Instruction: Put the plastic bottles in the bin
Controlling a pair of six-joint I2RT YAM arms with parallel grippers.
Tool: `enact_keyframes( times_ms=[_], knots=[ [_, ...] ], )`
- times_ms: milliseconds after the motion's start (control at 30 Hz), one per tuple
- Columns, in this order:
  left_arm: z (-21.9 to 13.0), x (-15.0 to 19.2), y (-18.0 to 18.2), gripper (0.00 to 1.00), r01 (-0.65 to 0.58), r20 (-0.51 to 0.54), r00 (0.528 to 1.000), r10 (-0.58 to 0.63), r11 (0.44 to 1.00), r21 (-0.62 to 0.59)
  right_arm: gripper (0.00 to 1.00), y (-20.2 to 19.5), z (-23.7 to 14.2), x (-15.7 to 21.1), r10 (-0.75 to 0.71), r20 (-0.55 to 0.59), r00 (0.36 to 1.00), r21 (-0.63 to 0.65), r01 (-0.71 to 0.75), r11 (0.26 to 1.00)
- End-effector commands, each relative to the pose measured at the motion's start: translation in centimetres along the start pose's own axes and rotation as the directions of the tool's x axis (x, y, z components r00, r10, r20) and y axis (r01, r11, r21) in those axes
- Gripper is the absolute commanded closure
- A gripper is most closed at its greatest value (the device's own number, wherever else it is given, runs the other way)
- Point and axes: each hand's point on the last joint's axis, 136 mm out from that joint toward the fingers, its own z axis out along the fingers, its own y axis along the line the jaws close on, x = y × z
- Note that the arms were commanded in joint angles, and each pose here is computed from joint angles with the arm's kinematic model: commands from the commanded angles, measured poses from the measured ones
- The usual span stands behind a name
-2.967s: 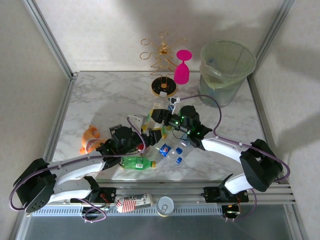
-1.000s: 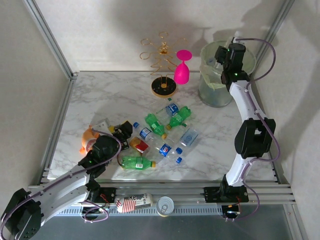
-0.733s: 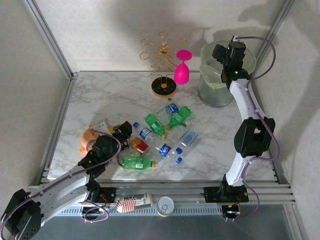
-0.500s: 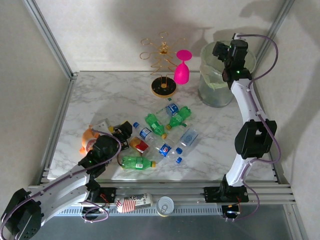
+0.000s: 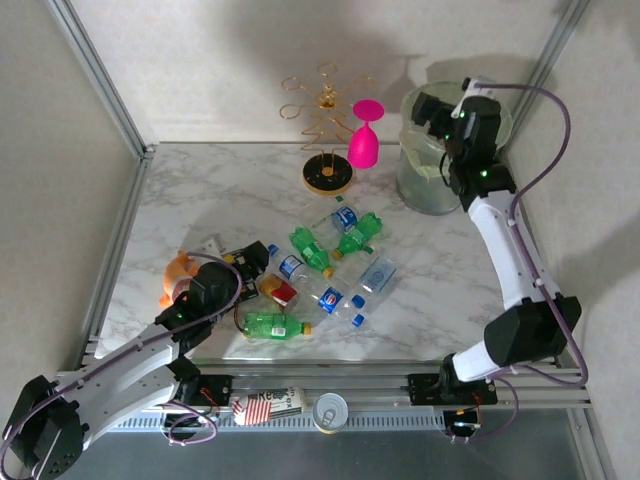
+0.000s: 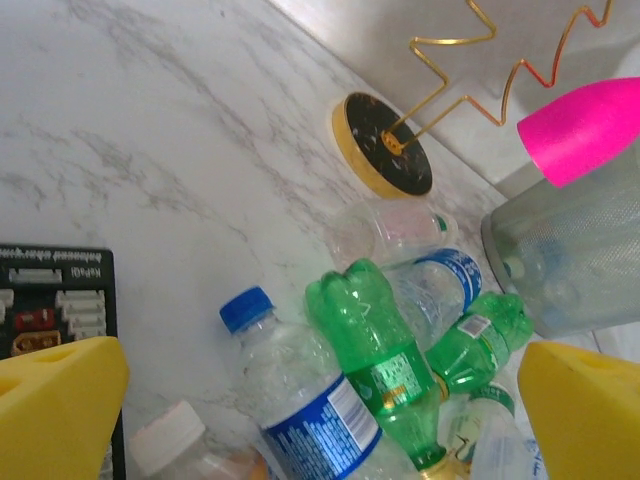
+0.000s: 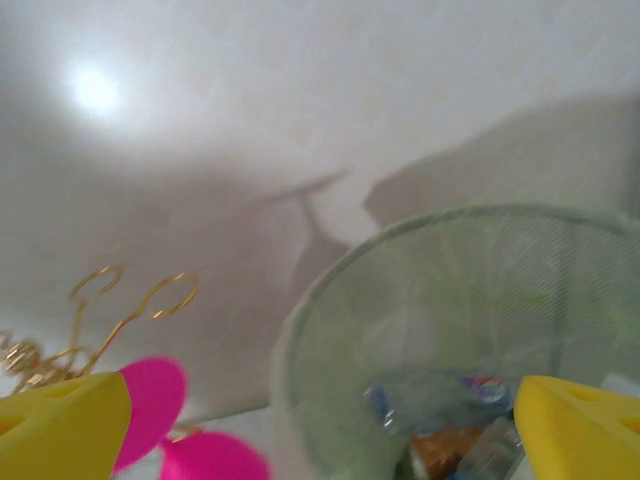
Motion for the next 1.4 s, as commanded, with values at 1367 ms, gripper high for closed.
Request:
enact_keyframes(
  times_ms=[1367],
  knots=[
    [-10.1, 11.9, 6.4, 0.07, 0.429, -0.274, 0.676, -0.684, 0.667, -0.609, 0.01, 7.8, -8.5, 22.7, -0.015, -0.343, 0.939, -0.295, -0.093, 0.951]
  ],
)
